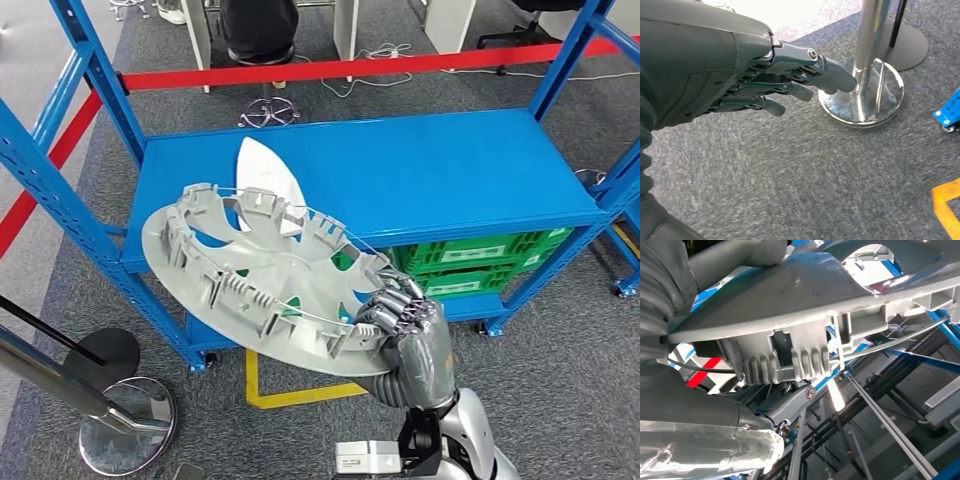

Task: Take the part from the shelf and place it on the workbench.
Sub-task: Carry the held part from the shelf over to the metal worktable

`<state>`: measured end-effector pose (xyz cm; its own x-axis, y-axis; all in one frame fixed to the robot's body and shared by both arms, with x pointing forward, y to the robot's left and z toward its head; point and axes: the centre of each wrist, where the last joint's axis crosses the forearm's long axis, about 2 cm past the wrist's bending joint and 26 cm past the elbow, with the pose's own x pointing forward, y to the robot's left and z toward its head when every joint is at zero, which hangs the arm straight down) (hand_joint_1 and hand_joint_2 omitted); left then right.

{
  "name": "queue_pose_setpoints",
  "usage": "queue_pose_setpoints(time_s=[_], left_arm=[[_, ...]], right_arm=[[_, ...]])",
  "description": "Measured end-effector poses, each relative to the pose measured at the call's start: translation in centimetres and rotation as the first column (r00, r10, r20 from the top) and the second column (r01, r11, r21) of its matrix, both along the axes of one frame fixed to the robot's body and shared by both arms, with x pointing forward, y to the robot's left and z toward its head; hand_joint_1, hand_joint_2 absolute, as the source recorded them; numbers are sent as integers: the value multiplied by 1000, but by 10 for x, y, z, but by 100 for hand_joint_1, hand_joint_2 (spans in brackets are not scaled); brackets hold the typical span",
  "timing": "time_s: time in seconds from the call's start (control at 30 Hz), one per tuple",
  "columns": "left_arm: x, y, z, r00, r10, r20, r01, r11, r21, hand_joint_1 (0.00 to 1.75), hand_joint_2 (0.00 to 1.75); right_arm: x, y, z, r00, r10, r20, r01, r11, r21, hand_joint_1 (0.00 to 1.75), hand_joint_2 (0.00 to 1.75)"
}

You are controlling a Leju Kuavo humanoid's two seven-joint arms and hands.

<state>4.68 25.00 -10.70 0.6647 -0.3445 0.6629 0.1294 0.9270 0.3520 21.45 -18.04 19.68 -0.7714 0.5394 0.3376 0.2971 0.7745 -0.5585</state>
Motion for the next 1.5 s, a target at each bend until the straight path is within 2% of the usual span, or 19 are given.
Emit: queue_pose_setpoints(time_s=[1.27, 1.5], left_arm=[[-1, -1, 0, 1000, -7, -5, 7, 1000, 1, 0, 175], [-3, -1, 0, 1000, -6, -8, 6, 1000, 3, 0, 175]], right_arm=[[-7, -7, -3, 999, -31, -23, 32, 998, 50, 175, 175], [-14, -13, -5, 998, -64, -28, 66, 995, 74, 175, 175]])
